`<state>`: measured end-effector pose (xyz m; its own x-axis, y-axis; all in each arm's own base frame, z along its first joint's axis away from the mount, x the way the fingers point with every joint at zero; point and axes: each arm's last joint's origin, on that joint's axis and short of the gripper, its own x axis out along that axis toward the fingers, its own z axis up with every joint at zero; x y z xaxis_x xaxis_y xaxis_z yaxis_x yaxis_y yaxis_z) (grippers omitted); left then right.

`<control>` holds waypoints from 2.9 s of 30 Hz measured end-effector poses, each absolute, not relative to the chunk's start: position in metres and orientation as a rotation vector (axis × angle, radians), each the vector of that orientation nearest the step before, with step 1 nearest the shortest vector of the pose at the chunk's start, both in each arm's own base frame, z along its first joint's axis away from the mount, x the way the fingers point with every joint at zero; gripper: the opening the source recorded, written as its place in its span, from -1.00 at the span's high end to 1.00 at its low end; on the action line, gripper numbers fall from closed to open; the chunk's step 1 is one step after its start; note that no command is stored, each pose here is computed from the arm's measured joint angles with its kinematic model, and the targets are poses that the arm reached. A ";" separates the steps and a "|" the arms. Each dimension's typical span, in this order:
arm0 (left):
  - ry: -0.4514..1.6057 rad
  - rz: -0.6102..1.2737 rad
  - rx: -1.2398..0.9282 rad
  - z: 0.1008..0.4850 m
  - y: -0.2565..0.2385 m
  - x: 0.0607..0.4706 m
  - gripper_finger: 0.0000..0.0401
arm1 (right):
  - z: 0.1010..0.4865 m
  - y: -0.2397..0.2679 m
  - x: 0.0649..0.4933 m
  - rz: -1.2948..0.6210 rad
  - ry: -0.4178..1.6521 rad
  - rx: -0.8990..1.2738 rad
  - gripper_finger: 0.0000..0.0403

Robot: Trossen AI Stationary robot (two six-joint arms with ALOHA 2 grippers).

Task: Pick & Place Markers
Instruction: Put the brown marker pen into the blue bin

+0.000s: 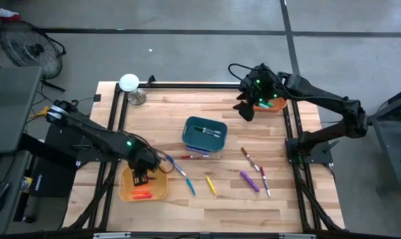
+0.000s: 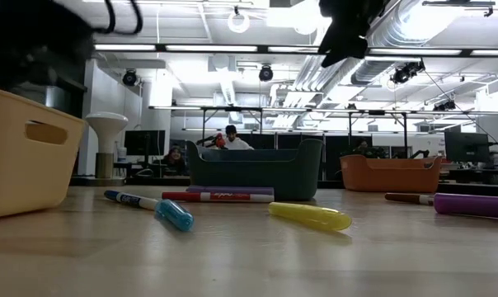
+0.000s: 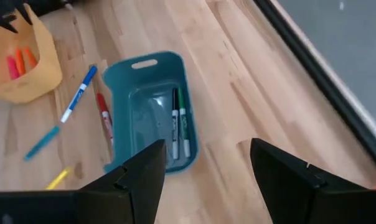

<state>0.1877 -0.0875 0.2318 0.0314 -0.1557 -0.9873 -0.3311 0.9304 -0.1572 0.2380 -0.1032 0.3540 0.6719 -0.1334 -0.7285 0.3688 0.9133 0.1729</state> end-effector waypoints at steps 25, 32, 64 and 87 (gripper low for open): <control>0.571 0.483 -0.099 0.304 -0.058 0.179 0.31 | 0.238 0.002 0.230 -0.705 1.220 0.692 -0.10; 0.518 0.445 -0.076 0.310 -0.061 0.184 0.31 | 0.199 0.013 0.219 -0.678 1.276 0.727 -0.10; 0.499 0.302 -0.096 0.315 -0.066 0.190 0.31 | 0.137 0.045 0.232 -0.613 1.508 0.770 0.12; 0.518 0.283 -0.043 0.314 -0.066 0.189 0.31 | 0.119 0.059 0.236 -0.702 1.511 0.686 0.13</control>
<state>0.1892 -0.0661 0.3143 0.8308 0.2561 -0.4942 -0.2777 0.9602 0.0308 0.2360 0.0595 0.1187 -0.0512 0.0134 -0.9986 0.7716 0.6354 -0.0310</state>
